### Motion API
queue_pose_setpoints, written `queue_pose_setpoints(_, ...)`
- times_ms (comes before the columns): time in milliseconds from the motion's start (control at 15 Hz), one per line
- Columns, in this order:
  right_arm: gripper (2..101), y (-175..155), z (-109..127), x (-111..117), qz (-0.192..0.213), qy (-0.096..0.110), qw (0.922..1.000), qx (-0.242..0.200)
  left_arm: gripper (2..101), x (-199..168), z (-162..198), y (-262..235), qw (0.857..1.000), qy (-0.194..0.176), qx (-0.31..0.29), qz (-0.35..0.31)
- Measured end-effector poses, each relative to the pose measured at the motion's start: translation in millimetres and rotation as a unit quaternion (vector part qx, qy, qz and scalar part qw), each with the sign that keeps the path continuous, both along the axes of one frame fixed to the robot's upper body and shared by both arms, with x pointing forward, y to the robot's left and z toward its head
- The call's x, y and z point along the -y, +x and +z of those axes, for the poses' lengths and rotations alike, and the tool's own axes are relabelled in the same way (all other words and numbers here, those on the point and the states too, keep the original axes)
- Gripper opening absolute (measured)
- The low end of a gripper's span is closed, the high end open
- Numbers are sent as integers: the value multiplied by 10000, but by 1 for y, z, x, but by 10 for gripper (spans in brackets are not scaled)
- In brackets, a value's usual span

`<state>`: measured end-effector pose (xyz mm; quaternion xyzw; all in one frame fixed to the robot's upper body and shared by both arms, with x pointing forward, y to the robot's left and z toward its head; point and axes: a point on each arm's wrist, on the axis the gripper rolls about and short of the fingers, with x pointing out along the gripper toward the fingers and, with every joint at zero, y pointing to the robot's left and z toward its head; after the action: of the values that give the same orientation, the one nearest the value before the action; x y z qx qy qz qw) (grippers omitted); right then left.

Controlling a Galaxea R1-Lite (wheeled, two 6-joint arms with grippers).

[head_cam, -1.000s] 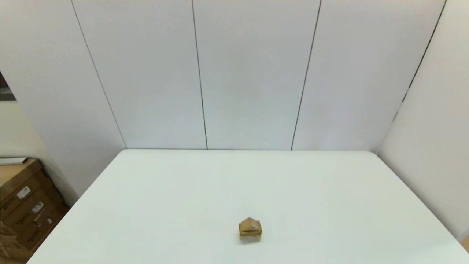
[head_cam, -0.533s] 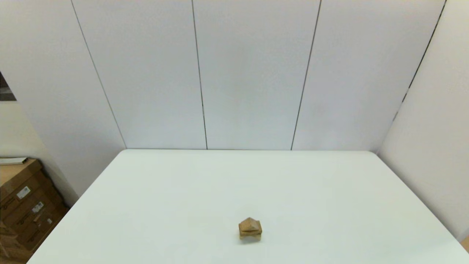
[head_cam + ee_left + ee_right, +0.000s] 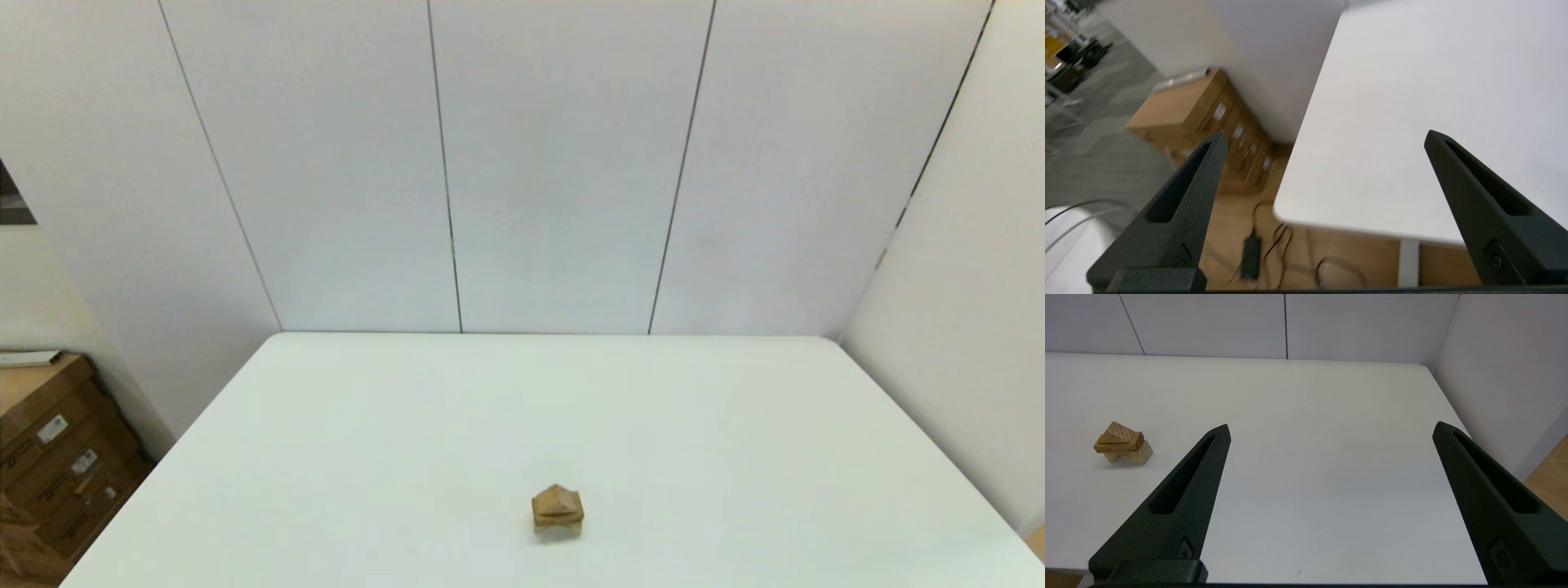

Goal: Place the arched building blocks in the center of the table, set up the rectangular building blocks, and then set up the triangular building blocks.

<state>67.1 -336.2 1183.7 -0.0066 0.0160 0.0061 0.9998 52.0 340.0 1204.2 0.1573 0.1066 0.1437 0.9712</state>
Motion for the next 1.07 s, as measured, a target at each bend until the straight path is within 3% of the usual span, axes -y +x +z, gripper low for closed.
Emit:
queue_pose_setpoints(267,980,0,0,0,0,2,10000,0,978,1,-3,3,9956,-634,665,-194)
queue_pose_setpoints(733,980,0,0,0,-2,3,10000,2,978,3,-7,11,9876,-726,1180,-742)
queue_pose_setpoints(1067,980,0,0,0,0,2,10000,2,978,8,-18,15,9763,-1060,961,-1625)
